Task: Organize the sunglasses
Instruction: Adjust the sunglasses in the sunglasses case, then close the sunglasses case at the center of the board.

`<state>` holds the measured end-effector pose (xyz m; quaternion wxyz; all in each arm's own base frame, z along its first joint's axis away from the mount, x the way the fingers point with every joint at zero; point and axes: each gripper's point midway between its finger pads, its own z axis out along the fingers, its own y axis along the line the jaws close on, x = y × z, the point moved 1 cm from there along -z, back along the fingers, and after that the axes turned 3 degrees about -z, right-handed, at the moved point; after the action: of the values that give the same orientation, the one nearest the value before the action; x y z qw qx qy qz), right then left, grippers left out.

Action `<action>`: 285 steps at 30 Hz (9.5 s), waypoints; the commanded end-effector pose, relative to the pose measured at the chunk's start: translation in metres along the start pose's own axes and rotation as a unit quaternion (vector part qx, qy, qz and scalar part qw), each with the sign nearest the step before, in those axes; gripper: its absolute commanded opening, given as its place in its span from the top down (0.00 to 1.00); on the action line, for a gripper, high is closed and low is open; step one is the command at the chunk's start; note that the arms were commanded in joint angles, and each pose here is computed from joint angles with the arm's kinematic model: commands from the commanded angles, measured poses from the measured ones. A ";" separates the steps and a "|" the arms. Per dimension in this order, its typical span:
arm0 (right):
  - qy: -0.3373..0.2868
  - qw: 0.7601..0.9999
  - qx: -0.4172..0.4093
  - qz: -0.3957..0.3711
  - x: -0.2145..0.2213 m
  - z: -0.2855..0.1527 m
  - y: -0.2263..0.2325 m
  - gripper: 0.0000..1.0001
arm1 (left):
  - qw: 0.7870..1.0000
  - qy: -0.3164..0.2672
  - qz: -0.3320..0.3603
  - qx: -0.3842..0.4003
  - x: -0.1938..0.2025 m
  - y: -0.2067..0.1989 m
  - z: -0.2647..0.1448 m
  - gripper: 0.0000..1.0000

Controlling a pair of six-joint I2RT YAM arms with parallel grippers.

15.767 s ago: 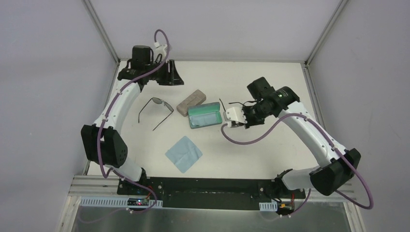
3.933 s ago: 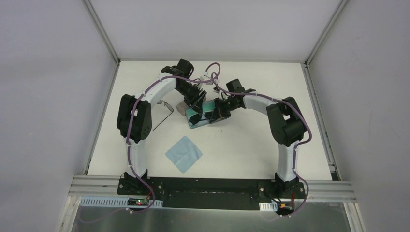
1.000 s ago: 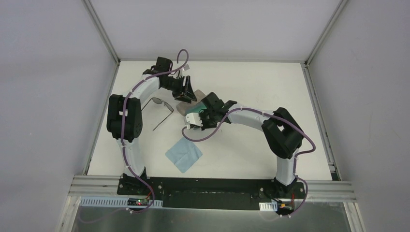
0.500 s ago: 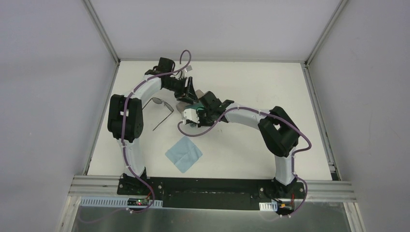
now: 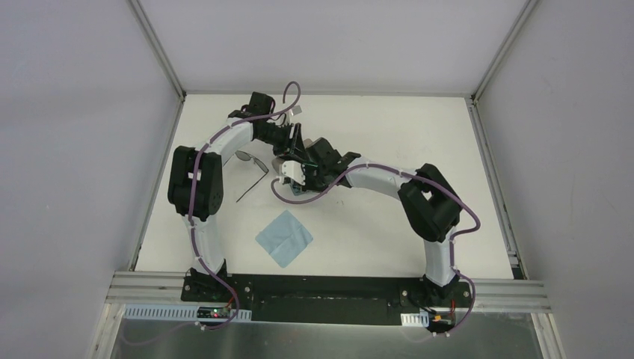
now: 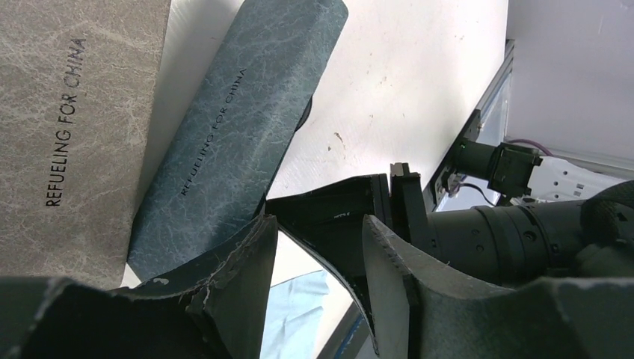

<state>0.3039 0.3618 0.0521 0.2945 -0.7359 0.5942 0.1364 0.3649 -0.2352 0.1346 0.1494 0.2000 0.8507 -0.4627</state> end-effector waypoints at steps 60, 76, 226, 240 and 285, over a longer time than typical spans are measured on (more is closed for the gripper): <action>0.098 0.985 0.131 0.046 0.042 -0.032 -0.058 1.00 | 0.999 -0.010 0.034 0.027 -0.006 -0.019 -0.004 0.54; 0.123 0.978 0.159 0.056 0.055 -0.020 -0.062 1.00 | 0.999 -0.009 0.036 0.032 -0.011 -0.018 0.000 0.55; -0.029 0.989 0.048 0.138 0.034 -0.135 0.008 1.00 | 0.997 0.008 0.068 0.038 -0.002 -0.037 0.009 0.70; -0.034 0.977 0.029 0.207 0.047 -0.098 -0.001 0.99 | 0.979 -0.028 0.166 -0.119 -0.070 0.008 -0.009 0.37; -0.057 0.872 -0.064 0.481 0.113 -0.128 0.042 1.00 | 0.946 0.112 0.249 -0.175 0.056 -0.022 0.081 1.00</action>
<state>0.2961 0.2222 0.0563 0.2021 -0.3776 0.8492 0.3089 0.3228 -0.3034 0.1043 0.2128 0.4312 0.8361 -0.2640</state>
